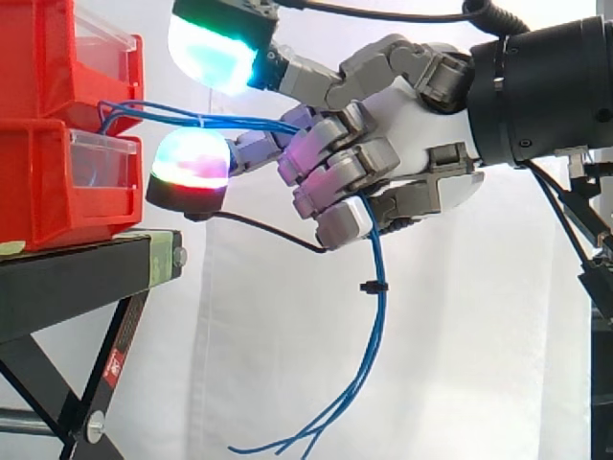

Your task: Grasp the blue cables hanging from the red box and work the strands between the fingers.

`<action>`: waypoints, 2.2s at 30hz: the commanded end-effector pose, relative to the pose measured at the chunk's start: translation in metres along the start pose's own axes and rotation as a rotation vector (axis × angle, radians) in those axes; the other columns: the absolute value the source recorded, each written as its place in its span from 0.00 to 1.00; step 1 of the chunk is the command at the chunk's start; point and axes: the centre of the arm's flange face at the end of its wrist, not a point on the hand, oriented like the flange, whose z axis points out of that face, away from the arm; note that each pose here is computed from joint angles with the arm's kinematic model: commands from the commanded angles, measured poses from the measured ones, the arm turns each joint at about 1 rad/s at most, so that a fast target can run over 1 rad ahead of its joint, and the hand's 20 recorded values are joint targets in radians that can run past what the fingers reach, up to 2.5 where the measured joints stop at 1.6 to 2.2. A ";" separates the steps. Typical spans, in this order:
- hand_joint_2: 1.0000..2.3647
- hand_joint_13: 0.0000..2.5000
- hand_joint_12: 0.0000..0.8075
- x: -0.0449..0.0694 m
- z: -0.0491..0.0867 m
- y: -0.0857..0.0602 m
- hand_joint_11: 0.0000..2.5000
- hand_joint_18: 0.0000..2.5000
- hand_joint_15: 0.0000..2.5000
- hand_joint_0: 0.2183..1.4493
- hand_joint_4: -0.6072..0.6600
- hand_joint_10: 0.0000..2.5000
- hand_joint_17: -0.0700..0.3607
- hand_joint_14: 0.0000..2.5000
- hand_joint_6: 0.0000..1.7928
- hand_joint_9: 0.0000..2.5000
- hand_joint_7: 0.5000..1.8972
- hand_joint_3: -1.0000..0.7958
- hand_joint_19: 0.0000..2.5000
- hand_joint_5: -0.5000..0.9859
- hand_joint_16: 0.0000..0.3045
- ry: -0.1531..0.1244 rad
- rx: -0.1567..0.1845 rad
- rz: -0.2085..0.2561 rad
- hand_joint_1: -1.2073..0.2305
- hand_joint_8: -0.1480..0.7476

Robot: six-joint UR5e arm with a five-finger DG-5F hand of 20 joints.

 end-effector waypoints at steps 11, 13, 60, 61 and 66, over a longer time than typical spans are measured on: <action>0.00 0.84 0.86 -0.005 0.000 -0.001 1.00 1.00 0.73 0.49 0.68 1.00 0.61 1.00 0.27 0.75 0.47 0.00 0.31 0.41 0.84 -0.042 0.004 -0.006 0.40 0.79; 0.00 0.84 0.86 -0.010 0.000 -0.002 1.00 1.00 0.73 0.49 0.68 1.00 0.61 1.00 0.26 0.75 0.47 0.00 0.31 0.41 0.84 -0.091 0.009 -0.007 0.40 0.79; 0.01 0.84 0.86 -0.005 0.005 0.014 1.00 1.00 0.73 0.59 0.61 1.00 0.61 1.00 0.52 0.75 0.37 0.48 0.31 0.40 0.84 -0.145 -0.036 -0.085 0.37 0.79; 0.01 0.84 0.86 -0.005 0.005 0.014 1.00 1.00 0.73 0.59 0.61 1.00 0.61 1.00 0.47 0.75 0.40 0.48 0.31 0.43 0.84 -0.143 -0.036 -0.085 0.37 0.79; 0.00 0.84 0.86 -0.005 0.005 0.014 1.00 1.00 0.73 0.62 0.60 1.00 0.61 1.00 0.18 0.75 0.57 0.52 0.31 0.57 0.84 -0.142 -0.037 -0.092 0.41 0.79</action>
